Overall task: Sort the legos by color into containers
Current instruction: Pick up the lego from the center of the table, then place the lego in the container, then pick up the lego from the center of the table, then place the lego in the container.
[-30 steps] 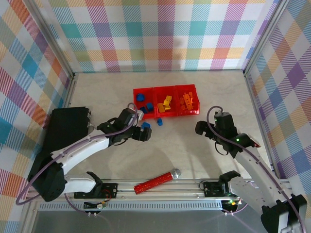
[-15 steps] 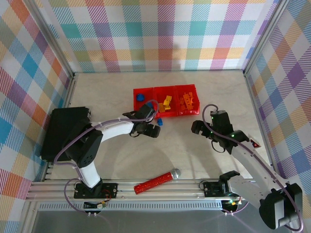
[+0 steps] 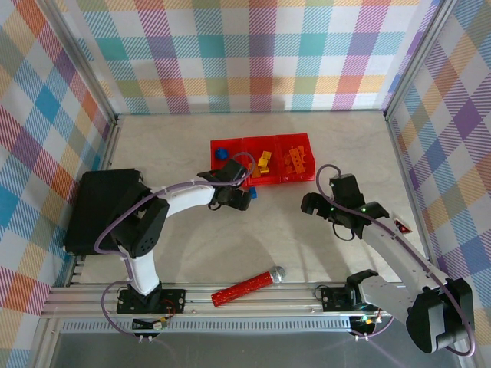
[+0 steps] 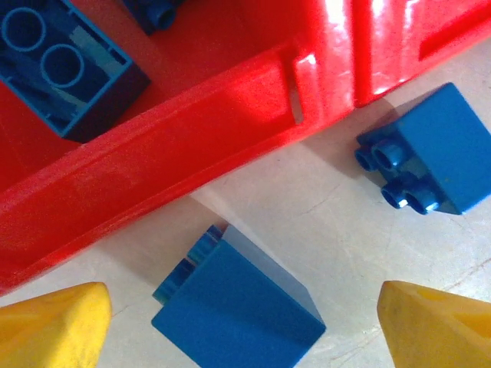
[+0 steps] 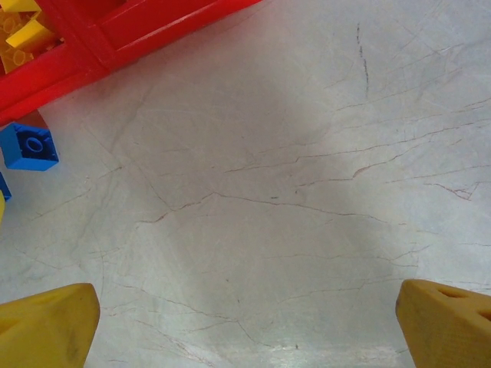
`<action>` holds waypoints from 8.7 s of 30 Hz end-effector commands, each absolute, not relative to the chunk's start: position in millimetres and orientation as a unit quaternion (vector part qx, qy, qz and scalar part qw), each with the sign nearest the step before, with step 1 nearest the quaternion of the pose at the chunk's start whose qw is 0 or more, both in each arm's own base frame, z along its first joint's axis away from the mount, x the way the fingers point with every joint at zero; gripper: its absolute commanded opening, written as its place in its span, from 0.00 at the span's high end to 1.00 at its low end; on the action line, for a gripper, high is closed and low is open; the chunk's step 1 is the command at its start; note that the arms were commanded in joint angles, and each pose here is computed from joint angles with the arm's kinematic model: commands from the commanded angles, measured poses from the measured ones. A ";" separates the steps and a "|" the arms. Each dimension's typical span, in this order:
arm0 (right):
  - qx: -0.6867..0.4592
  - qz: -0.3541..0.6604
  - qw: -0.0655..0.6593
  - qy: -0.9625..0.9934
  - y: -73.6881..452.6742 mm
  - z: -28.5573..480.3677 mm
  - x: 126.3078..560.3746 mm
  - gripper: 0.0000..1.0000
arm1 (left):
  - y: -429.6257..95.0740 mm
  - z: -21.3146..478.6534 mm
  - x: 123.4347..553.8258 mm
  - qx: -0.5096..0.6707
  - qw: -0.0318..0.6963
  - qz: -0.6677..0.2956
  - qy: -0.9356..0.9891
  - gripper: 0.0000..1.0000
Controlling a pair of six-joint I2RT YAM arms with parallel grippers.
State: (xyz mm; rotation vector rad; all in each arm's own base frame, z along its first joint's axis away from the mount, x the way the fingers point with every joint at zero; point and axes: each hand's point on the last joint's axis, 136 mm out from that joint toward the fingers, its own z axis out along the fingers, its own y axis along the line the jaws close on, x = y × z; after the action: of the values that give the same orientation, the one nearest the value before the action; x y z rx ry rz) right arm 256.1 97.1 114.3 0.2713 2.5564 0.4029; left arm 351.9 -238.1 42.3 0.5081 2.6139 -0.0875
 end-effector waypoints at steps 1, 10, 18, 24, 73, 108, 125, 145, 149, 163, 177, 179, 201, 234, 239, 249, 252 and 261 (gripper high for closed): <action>0.092 0.160 0.279 0.942 99.4 127.1 260.5 0.01 | -237.3 38.6 356.8 0.174 0.229 -0.023 0.958 0.16; 0.092 0.166 0.278 0.942 99.6 126.0 255.1 0.01 | -221.9 29.5 349.3 -0.030 0.236 -0.036 0.971 0.39; 0.087 0.170 0.272 0.943 100.5 124.7 250.1 0.01 | -218.5 30.5 351.3 -0.125 0.266 -0.004 0.956 0.36; 0.083 0.160 0.277 0.944 95.5 126.8 245.0 0.01 | -216.0 30.7 359.6 -0.135 0.282 0.014 0.950 0.35; 0.105 0.136 0.304 0.937 75.1 139.3 227.0 0.01 | -212.7 165.3 474.6 -0.030 0.341 0.002 0.940 0.70; 0.102 0.116 0.307 0.939 65.6 143.0 217.6 0.01 | -215.8 211.6 494.1 -0.060 0.399 -0.140 0.904 0.51; 0.109 0.137 0.311 0.934 67.7 148.5 208.6 0.01 | -280.3 149.6 289.3 -0.003 0.323 -0.180 0.929 0.00; 0.105 0.145 0.333 0.926 66.0 157.2 204.7 0.01 | -312.9 42.7 327.6 -0.073 0.310 0.001 0.948 0.00; 0.103 0.149 0.333 0.925 67.2 157.9 204.1 0.01 | -314.8 43.9 339.5 -0.087 0.340 -0.001 0.936 0.04; 0.100 0.165 0.338 0.921 70.7 162.1 201.1 0.01 | -309.6 40.9 371.2 -0.112 0.365 0.009 0.924 0.22; 0.099 0.166 0.337 0.922 71.6 159.9 201.8 0.01 | -299.1 30.8 388.5 -0.106 0.388 0.056 0.914 0.30; 0.099 0.166 0.337 0.922 71.7 159.7 201.6 0.01 | -300.5 27.7 390.3 -0.104 0.387 0.061 0.914 0.30; 0.094 0.166 0.333 0.923 73.5 155.9 203.9 0.01 | -294.9 24.1 385.3 -0.110 0.397 0.066 0.909 0.75; 0.100 0.156 0.327 0.927 70.7 157.0 204.3 0.01 | -208.9 177.6 455.7 -0.065 0.321 -0.036 0.944 0.88; 0.100 0.151 0.321 0.930 70.7 155.0 205.7 0.01 | -207.2 152.8 478.4 -0.073 0.298 -0.026 0.951 0.88; 0.101 0.151 0.310 0.933 72.7 149.1 207.7 0.01 | -189.0 113.5 478.4 -0.064 0.276 0.045 0.958 0.80; 0.102 0.151 0.309 0.934 72.9 148.3 208.0 0.01 | -188.2 108.7 475.2 -0.063 0.274 0.044 0.959 0.66; 0.103 0.152 0.308 0.933 72.6 149.1 206.0 0.01 | -197.5 142.8 472.7 -0.042 0.308 0.014 0.950 0.35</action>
State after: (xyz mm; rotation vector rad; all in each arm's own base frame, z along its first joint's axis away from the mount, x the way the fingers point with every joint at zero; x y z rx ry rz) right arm 205.1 72.2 142.3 0.2605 2.4861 0.3848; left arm 477.4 -195.0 109.7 -0.1402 2.5649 0.0709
